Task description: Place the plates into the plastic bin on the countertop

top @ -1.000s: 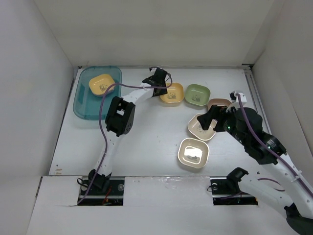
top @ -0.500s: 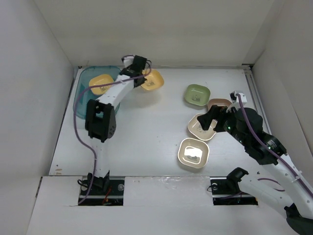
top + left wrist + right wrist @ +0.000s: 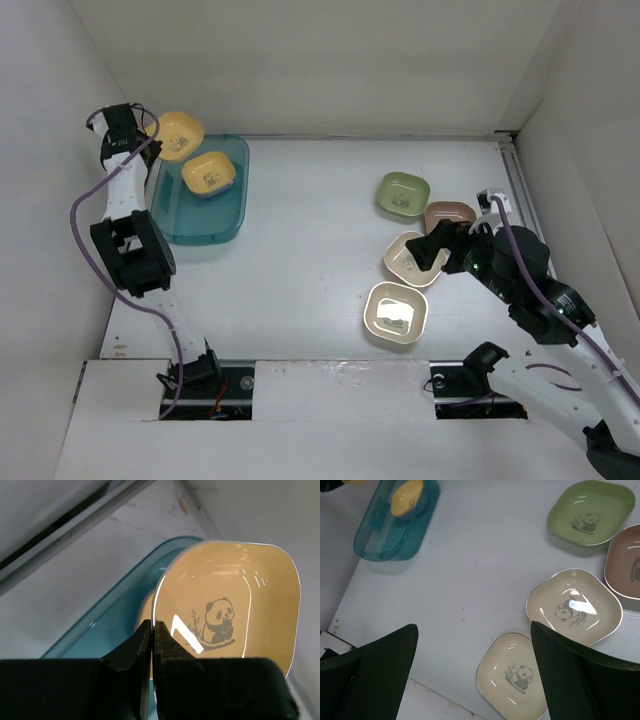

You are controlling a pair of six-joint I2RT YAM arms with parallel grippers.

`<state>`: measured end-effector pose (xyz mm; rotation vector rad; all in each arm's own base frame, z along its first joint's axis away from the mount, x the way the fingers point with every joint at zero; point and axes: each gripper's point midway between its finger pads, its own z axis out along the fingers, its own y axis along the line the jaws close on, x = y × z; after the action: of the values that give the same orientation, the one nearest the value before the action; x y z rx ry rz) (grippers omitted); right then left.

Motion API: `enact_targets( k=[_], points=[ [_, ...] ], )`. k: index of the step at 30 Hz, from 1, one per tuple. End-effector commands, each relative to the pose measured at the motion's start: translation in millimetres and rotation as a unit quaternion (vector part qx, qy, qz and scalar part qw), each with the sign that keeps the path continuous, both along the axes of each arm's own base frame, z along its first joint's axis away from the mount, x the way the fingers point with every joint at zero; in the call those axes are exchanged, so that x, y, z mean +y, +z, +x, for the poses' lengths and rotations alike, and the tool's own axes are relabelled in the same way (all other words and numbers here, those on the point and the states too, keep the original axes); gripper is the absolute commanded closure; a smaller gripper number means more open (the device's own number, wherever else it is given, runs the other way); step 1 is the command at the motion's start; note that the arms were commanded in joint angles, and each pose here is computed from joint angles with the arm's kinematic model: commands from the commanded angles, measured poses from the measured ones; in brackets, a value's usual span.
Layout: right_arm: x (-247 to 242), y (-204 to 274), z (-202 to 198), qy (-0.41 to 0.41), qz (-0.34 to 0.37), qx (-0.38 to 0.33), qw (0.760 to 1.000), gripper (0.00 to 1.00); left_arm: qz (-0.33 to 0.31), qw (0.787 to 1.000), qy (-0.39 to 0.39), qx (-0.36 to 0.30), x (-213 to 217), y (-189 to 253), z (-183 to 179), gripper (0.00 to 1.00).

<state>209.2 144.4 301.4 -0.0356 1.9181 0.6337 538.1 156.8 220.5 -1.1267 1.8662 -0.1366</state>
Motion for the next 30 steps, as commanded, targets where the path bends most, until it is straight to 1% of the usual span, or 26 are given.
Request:
enact_targets(
  k=[1,2,3,4,6,8,9,11,12,13,14,15,16,17,18,20,22,23,24,25,26,27,28,29,30],
  points=[
    [7.4,7.7,-0.8,0.021,0.0,-0.013,1.0,0.0,0.004,0.994,-0.111,0.003,-31.2,-12.1,13.6,1.0],
    [7.7,10.0,0.2,0.022,-0.001,-0.02,1.0,0.0,0.013,0.994,-0.108,0.006,-28.2,-12.7,13.0,1.0],
    [9.8,12.9,0.3,0.027,0.004,-0.024,0.999,0.0,0.01,0.993,-0.122,0.004,-32.6,-15.8,13.7,1.0],
    [12.7,9.6,1.5,0.031,0.001,-0.018,0.999,0.0,0.013,0.992,-0.124,0.005,-32.4,-16.0,13.5,1.0],
    [16.9,9.5,2.4,0.039,0.003,-0.017,0.999,0.0,0.024,0.992,-0.126,0.021,-28.6,-20.6,13.4,1.0],
    [19.2,6.8,2.2,0.045,0.004,-0.015,0.999,0.0,0.023,0.99,-0.132,0.041,-27.4,-34.8,15.1,1.0],
    [21.2,8.9,1.7,0.05,0.007,-0.018,0.999,0.0,0.023,0.99,-0.132,0.041,-26.8,-36.0,17.1,1.0],
    [21.9,6.9,2.7,0.05,0.007,-0.018,0.999,0.0,0.003,0.989,-0.142,0.046,-32.6,-48.4,19.7,1.0],
    [21.9,6.9,2.7,0.05,0.007,-0.018,0.999,0.0,-0.006,0.989,-0.143,0.043,-35.5,-47.9,20.3,0.97],
    [22.3,3.0,2.7,0.048,0.009,-0.012,0.999,0.0,-0.012,0.988,-0.146,0.048,-36.9,-56.0,21.2,0.93],
    [22.3,2.9,2.7,0.048,0.009,-0.012,0.999,0.0,-0.015,0.989,-0.143,0.044,-36.1,-57.3,25.2,0.85],
    [21.3,5.2,1.3,0.048,0.011,-0.016,0.999,0.0,-0.015,0.989,-0.143,0.044,-36.1,-57.3,25.3,0.76],
    [20.7,3.1,0.5,0.048,0.009,-0.012,0.999,0.0,-0.022,0.989,-0.138,0.045,-36.9,-55.0,24.7,0.51],
    [19.7,5.3,-0.9,0.048,0.011,-0.016,0.999,0.0,-0.022,0.988,-0.143,0.045,-42.9,-55.0,25.9,0.37],
    [19.7,5.4,-0.9,0.048,0.011,-0.016,0.999,0.0,-0.021,0.99,-0.129,0.046,-39.2,-55.4,25.9,0.27],
    [17.7,3.2,-0.5,0.043,0.007,-0.013,0.999,0.0,-0.01,0.993,-0.111,0.047,-37.5,-45.0,21.5,0.15],
    [15.5,5.2,-0.7,0.039,0.006,-0.013,0.999,0.0,-0.001,0.994,-0.104,0.04,-46.3,-18.4,12.5,0.07],
    [12.0,7.1,0.0,0.03,0.003,-0.014,0.999,0.0,0.005,0.993,-0.111,0.026,-55.4,-1.9,11.2,0.05],
    [5.1,11.9,4.6,0.007,0.001,-0.022,1.0,0.0,0.011,0.993,-0.116,0.022,-66.9,6.5,5.9,0.0],
    [-0.2,8.3,6.2,-0.01,-0.002,-0.015,1.0,0.0,0.03,0.989,-0.145,-0.009,-110.0,43.6,-1.7,0.0],
    [-5.5,11.4,6.5,-0.025,-0.001,-0.013,1.0,0.0,0.051,0.985,-0.162,-0.019,-137.6,59.0,-7.3,0.0],
    [-14.7,13.3,10.2,-0.051,-0.008,-0.017,0.999,0.0,0.083,0.985,-0.148,-0.013,-155.4,68.5,-16.5,0.0],
    [-19.2,20.4,11.6,-0.066,-0.005,-0.018,0.998,0.0,0.09,0.973,-0.21,-0.021,-228.0,77.5,-32.7,0.0],
    [-23.6,21.5,14.0,-0.082,-0.008,-0.014,0.996,0.0,0.101,0.965,-0.24,-0.009,-257.3,73.2,-45.7,0.0],
    [-32.0,20.4,11.9,-0.105,-0.008,-0.002,0.994,0.0,0.095,0.96,-0.263,-0.001,-286.8,67.3,-58.7,0.0]
  ],
)
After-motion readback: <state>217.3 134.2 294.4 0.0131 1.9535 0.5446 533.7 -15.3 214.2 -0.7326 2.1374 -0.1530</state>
